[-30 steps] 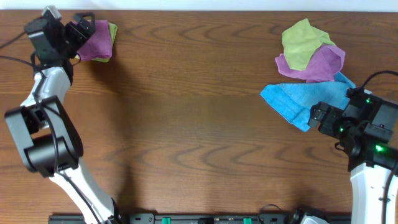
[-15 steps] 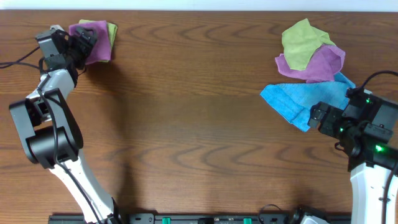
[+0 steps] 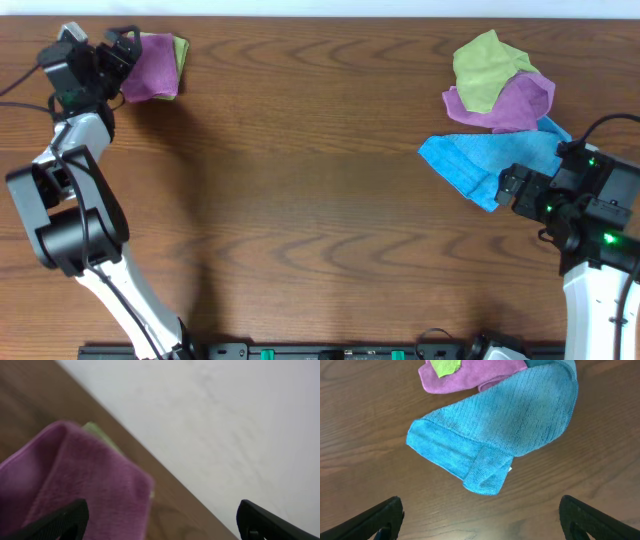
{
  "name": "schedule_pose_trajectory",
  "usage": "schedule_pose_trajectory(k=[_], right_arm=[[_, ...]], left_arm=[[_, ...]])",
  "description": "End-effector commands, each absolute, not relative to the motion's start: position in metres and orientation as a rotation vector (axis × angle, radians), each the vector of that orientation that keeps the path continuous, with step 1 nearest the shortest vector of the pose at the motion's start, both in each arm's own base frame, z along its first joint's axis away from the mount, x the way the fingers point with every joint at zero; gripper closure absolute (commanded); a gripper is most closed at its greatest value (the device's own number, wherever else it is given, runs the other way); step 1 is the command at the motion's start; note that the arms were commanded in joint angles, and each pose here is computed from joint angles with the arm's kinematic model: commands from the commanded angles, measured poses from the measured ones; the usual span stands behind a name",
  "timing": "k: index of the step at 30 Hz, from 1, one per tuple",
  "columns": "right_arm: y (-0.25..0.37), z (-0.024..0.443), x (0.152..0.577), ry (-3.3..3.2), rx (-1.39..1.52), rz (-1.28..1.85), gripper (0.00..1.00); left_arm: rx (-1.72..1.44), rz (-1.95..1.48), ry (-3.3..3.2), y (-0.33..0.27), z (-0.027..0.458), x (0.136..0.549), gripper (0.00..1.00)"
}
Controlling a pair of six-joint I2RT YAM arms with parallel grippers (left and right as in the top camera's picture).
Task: Fold the cloth
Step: 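Open the left gripper and withdraw it toward the base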
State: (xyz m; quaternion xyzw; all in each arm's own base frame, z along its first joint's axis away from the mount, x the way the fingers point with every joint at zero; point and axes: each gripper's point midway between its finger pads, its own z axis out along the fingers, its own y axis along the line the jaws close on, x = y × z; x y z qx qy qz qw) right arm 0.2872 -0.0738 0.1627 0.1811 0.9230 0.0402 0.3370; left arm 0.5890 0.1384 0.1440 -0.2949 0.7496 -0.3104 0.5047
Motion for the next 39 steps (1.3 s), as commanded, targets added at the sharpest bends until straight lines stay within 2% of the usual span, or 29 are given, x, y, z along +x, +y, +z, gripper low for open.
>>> schedule_pose_trajectory(k=[1,7,11,17,25,33,39], right_arm=[[-0.074,0.165,0.287,2.394,0.489,0.115,0.01],[-0.074,0.165,0.287,2.394,0.489,0.115,0.01],[-0.074,0.165,0.287,2.394,0.489,0.115,0.01],[-0.074,0.165,0.287,2.394,0.489,0.115,0.01],[-0.074,0.165,0.287,2.394,0.489,0.115,0.01],[-0.074,0.165,0.287,2.394,0.488,0.115,0.01],[-0.074,0.165,0.287,2.394,0.489,0.115,0.01]], left_arm=[[-0.437,-0.722,1.761,0.111,0.236,0.573,0.04],[-0.063,-0.606,1.815,0.045,0.336,0.499,0.04],[0.153,-0.643,1.886,-0.012,0.358,0.439,0.04],[0.270,-0.662,1.907,-0.053,0.378,0.388,0.05],[0.212,-0.670,2.010,-0.052,0.362,0.369,0.05],[0.079,-0.507,2.002,-0.008,0.371,0.359,0.05],[0.040,-0.254,1.922,0.007,0.408,0.304,0.05]])
